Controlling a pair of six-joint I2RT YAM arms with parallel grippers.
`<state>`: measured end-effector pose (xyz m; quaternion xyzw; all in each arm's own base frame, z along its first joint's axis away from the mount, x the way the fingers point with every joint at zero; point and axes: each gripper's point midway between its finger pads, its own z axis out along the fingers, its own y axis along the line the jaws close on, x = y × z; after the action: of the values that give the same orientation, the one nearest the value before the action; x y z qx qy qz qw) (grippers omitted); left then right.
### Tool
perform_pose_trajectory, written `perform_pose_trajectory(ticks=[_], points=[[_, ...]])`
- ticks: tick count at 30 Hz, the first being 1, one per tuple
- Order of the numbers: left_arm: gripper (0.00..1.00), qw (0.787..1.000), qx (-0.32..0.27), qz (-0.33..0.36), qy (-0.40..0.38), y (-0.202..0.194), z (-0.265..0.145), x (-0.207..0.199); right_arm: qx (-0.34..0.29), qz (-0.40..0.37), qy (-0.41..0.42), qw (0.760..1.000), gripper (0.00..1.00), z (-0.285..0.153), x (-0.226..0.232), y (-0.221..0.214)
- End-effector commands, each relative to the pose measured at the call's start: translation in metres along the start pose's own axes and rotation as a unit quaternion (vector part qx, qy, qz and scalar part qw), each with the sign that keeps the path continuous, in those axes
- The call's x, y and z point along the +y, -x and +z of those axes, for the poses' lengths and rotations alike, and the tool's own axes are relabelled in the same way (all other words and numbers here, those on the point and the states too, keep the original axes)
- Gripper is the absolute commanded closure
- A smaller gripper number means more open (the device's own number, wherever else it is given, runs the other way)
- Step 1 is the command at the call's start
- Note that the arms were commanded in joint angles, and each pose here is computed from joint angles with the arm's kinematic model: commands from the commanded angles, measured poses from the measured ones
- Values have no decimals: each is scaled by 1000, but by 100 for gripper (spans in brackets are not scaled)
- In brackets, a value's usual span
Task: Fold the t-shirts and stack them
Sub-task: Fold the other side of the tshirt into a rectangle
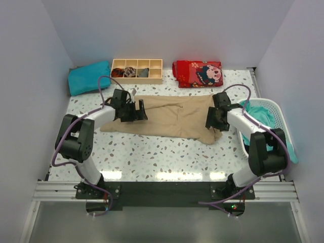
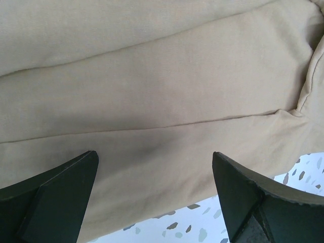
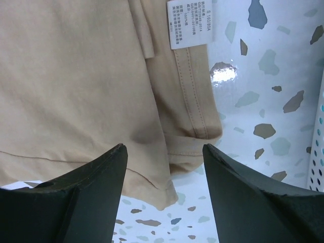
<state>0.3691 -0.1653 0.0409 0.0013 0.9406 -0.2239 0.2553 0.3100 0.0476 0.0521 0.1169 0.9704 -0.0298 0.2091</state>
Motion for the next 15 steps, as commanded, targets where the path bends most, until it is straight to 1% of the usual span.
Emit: perform_pose_trajectory(ticks=[1, 3, 4, 7, 14, 15], points=[[0, 1000, -17, 8, -18, 10, 1, -10, -37, 12, 42, 998, 36, -5, 12, 20], [0, 1000, -16, 7, -17, 10, 1, -9, -32, 12, 46, 998, 39, -2, 13, 19], [0, 1000, -14, 6, -15, 8, 2, -8, -27, 11, 49, 998, 45, 1, 14, 18], [0, 1000, -9, 7, -16, 6, 4, -8, -12, 7, 65, 998, 51, 8, 21, 13], [0, 1000, 2, 7, -9, 0, 7, -3, 12, 4, 76, 997, 54, 14, 25, 2], [0, 1000, 3, 7, -5, -1, 7, -2, 15, 3, 77, 997, 56, 14, 25, 1]])
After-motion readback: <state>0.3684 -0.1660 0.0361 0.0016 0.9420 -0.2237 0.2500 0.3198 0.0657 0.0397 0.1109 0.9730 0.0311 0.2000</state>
